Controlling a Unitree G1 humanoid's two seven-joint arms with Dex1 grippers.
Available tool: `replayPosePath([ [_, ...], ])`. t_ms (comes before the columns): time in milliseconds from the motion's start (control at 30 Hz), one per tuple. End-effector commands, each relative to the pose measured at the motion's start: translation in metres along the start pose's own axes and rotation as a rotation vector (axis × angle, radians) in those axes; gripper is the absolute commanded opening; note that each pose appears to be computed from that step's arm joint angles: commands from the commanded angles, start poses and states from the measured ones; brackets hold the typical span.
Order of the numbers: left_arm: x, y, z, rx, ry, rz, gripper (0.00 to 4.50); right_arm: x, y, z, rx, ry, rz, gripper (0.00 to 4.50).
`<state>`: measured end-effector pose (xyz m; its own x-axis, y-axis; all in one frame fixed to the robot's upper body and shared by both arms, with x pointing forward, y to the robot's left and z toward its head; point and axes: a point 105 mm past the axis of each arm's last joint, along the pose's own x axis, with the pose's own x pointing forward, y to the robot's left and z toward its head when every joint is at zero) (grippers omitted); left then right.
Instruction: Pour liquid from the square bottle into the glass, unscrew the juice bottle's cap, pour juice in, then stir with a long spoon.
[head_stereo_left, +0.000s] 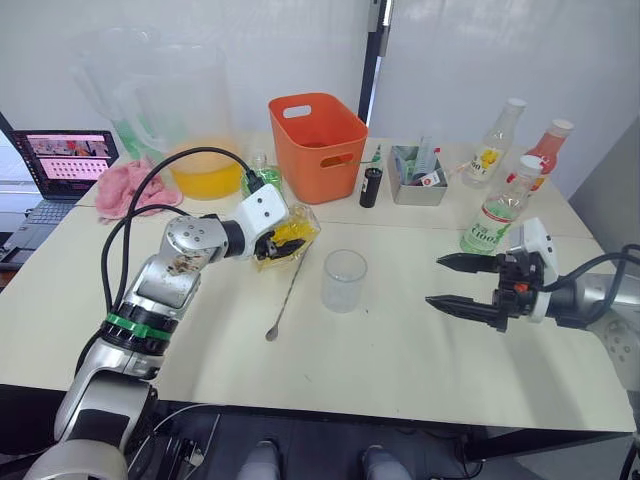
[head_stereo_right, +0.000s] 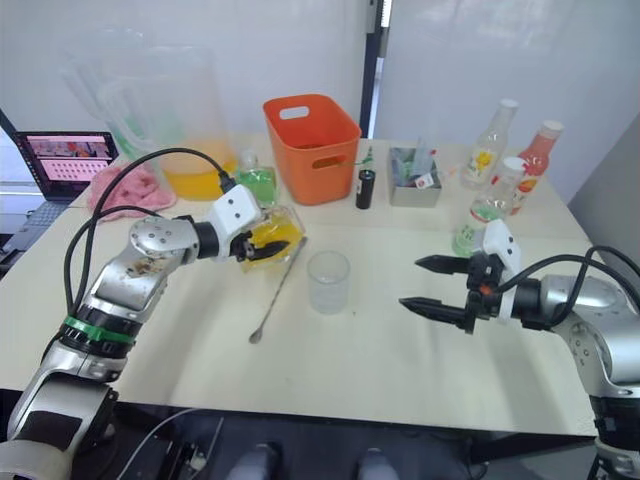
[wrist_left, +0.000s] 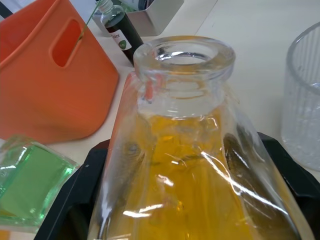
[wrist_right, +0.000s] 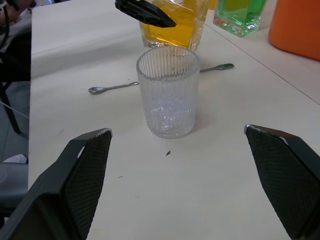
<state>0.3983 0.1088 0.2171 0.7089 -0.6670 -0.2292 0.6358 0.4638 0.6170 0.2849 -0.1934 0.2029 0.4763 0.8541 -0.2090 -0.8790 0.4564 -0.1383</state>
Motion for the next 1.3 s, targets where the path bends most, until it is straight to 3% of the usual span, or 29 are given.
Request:
replayPosePath([
  [33,-0.007,0.027,0.043,0.154,-0.121,0.117,2.82,-0.007,-0.002,0.012,-0.054,-0.019,-0.044,4.48],
  [300,0.003,0.034,0.046,0.258,-0.130,0.205,2.82,-0.019,-0.008,0.015,-0.072,-0.018,-0.130,4.48],
  [567,0.019,0.007,0.045,0.394,-0.153,0.143,2.82,-0.015,0.006,0.019,-0.040,-0.051,-0.085,4.48],
  [1300,0.026,-0.013,0.051,0.601,-0.234,0.151,2.82,-0.014,0.013,0.017,-0.026,-0.059,-0.088,4.48],
])
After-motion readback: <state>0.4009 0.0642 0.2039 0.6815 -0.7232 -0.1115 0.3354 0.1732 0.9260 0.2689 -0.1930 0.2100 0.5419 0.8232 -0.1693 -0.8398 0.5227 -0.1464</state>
